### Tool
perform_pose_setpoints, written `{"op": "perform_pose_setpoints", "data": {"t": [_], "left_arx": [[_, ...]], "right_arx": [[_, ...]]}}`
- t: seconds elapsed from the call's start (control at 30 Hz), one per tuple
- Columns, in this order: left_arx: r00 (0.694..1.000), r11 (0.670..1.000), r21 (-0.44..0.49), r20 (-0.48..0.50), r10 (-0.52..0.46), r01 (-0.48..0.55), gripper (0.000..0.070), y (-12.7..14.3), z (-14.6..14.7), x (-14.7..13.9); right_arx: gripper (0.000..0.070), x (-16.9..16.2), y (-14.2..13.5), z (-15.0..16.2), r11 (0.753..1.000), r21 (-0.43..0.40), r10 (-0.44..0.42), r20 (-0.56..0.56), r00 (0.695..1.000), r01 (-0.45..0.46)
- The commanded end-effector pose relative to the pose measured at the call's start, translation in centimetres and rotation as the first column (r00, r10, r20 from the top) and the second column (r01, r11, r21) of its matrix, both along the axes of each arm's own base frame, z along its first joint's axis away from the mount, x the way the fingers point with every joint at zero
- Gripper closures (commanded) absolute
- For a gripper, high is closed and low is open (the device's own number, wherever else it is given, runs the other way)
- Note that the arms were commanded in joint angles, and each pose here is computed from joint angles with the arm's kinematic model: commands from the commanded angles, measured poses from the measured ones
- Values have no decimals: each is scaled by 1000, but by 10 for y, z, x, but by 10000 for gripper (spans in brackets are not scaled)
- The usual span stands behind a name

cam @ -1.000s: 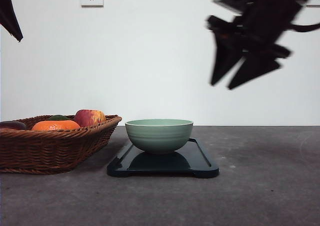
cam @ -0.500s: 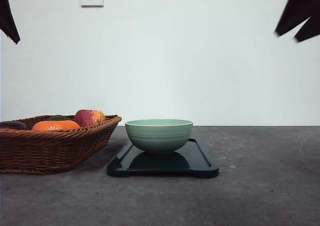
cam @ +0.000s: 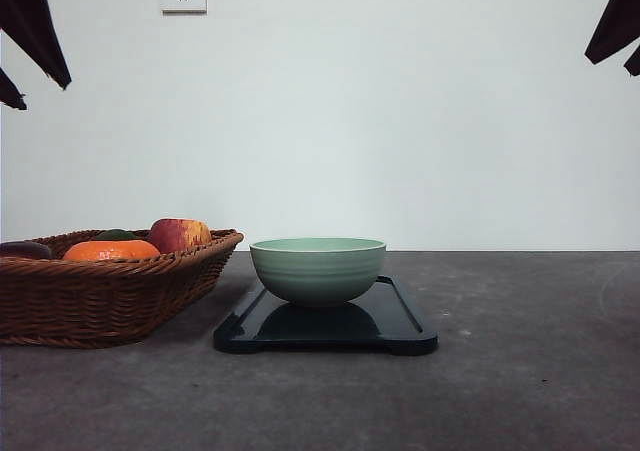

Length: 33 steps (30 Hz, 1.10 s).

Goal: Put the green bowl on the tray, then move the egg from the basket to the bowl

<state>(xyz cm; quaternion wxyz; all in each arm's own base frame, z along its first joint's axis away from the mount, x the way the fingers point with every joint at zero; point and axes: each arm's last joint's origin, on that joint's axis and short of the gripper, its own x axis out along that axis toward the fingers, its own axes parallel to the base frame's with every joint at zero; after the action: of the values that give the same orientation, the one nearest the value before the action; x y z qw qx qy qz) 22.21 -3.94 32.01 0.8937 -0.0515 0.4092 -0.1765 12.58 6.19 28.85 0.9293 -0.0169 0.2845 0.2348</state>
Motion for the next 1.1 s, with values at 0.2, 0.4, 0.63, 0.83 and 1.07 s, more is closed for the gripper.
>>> {"op": "perform_pose_setpoints", "data": {"t": [0.2, 0.4, 0.63, 0.83, 1.07], "left_arx": [[1000, 996, 83, 1, 19, -19, 389, -19, 7, 34], [998, 989, 145, -44, 35, -29, 259, -37, -5, 65], [993, 983, 183, -110, 35, -15, 273, -49, -35, 92], [988, 968, 246, -136, 76, -41, 273, -52, -61, 110], [987, 964, 260, -135, 87, -49, 273, -56, -82, 126]], "right_arx": [[443, 3, 2, 5, 1000, 13, 12, 48, 999, -13], [443, 3, 2, 5, 1000, 15, 11, 50, 999, -12], [443, 3, 2, 5, 1000, 15, 12, 50, 999, -12], [443, 3, 2, 5, 1000, 15, 13, 49, 999, -14], [443, 4, 3, 5, 1000, 15, 13, 49, 999, -13]]}}
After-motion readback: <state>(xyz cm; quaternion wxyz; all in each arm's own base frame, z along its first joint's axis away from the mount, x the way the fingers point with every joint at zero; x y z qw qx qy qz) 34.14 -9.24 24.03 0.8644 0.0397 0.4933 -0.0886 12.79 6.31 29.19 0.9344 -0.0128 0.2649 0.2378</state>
